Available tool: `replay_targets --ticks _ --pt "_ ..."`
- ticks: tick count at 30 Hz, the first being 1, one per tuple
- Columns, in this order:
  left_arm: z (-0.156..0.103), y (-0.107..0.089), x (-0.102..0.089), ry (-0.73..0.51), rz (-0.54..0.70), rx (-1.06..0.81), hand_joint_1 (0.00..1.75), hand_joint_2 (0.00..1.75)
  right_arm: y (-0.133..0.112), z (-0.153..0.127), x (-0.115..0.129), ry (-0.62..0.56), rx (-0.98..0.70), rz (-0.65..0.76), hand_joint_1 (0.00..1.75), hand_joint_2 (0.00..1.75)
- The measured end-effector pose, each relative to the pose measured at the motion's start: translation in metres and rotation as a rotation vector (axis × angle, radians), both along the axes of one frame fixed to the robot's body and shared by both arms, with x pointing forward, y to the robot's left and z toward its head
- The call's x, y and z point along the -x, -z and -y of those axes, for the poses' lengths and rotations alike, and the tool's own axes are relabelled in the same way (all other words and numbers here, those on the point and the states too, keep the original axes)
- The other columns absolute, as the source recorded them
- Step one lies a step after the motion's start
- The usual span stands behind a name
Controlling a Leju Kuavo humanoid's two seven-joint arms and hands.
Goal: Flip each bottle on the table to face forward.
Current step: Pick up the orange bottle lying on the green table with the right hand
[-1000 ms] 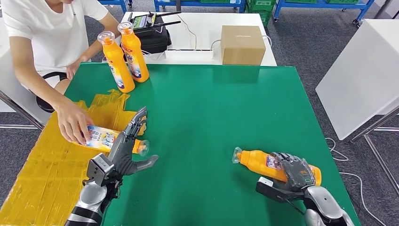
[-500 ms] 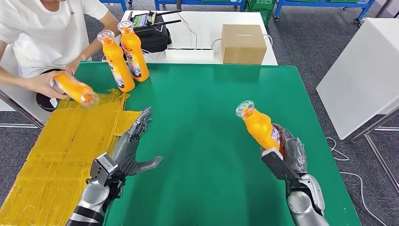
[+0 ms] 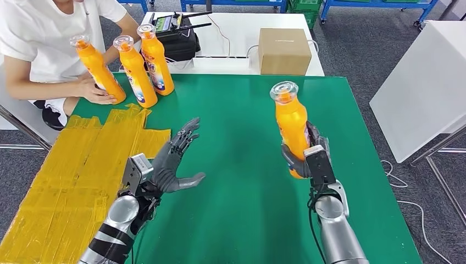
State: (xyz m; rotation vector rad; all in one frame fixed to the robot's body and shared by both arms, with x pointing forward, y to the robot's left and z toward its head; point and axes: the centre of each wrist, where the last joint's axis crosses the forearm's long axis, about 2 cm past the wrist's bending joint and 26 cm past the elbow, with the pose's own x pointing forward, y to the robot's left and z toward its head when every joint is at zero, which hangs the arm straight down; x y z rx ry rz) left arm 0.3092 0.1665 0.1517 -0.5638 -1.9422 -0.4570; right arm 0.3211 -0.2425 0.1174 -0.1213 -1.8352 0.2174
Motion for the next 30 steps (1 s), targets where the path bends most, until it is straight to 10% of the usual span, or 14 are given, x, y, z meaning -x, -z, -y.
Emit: replay_targets --ticks 30 --pt "0.009 -0.001 -0.022 0.052 -0.175 0.124 0.0 1.75 -0.003 -0.152 0.008 -0.497 0.006 -0.058 1.75 1.75"
